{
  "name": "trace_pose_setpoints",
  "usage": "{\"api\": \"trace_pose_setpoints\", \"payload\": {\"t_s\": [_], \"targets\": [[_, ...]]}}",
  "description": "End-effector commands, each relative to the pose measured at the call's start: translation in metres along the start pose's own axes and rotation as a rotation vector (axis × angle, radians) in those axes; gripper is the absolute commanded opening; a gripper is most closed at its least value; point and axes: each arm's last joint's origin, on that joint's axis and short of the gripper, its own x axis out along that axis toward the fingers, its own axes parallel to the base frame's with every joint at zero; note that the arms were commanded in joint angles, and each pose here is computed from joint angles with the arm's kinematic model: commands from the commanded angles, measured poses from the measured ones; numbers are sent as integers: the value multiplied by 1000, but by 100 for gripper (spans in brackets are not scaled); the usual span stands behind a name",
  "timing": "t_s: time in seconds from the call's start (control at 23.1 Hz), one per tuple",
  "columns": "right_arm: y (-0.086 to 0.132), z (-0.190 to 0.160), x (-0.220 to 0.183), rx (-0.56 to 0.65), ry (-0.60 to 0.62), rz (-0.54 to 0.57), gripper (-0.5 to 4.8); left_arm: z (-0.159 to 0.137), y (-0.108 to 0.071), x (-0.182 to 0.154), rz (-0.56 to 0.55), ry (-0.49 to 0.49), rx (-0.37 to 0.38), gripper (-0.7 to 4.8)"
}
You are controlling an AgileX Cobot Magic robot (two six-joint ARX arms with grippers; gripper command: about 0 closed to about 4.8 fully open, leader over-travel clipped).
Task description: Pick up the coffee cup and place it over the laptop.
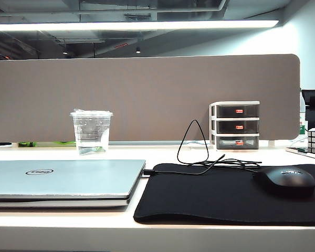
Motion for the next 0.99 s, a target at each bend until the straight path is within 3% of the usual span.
{"api": "trace_pose_setpoints", "payload": {"t_s": [0.04,0.22,0.35,0.43,0.52,0.56,0.69,0.78,0.99], "targets": [[1,-1,0,112,-10,29,-1,4,-3,0,-92,-21,-82,24],[3,0,0,112,-14,91,-1,7,-9,-2,-307,-9,-177,27],[3,0,0,113,-14,97,-1,7,-11,-2,-370,9,-180,30],[5,0,0,115,-17,163,-1,6,-12,-3,-410,24,-211,31],[7,0,-1,114,-21,239,-1,6,-12,-3,-409,41,-261,59],[8,0,-1,114,-23,266,-1,6,-12,-3,-399,47,-303,134],[9,0,-1,175,-14,303,-1,4,-11,-2,-357,64,-369,149],[9,0,-1,218,-2,326,-1,3,-10,-2,-348,73,-369,148],[15,-6,-2,243,66,455,-1,6,-11,-2,-367,36,-290,148]]}}
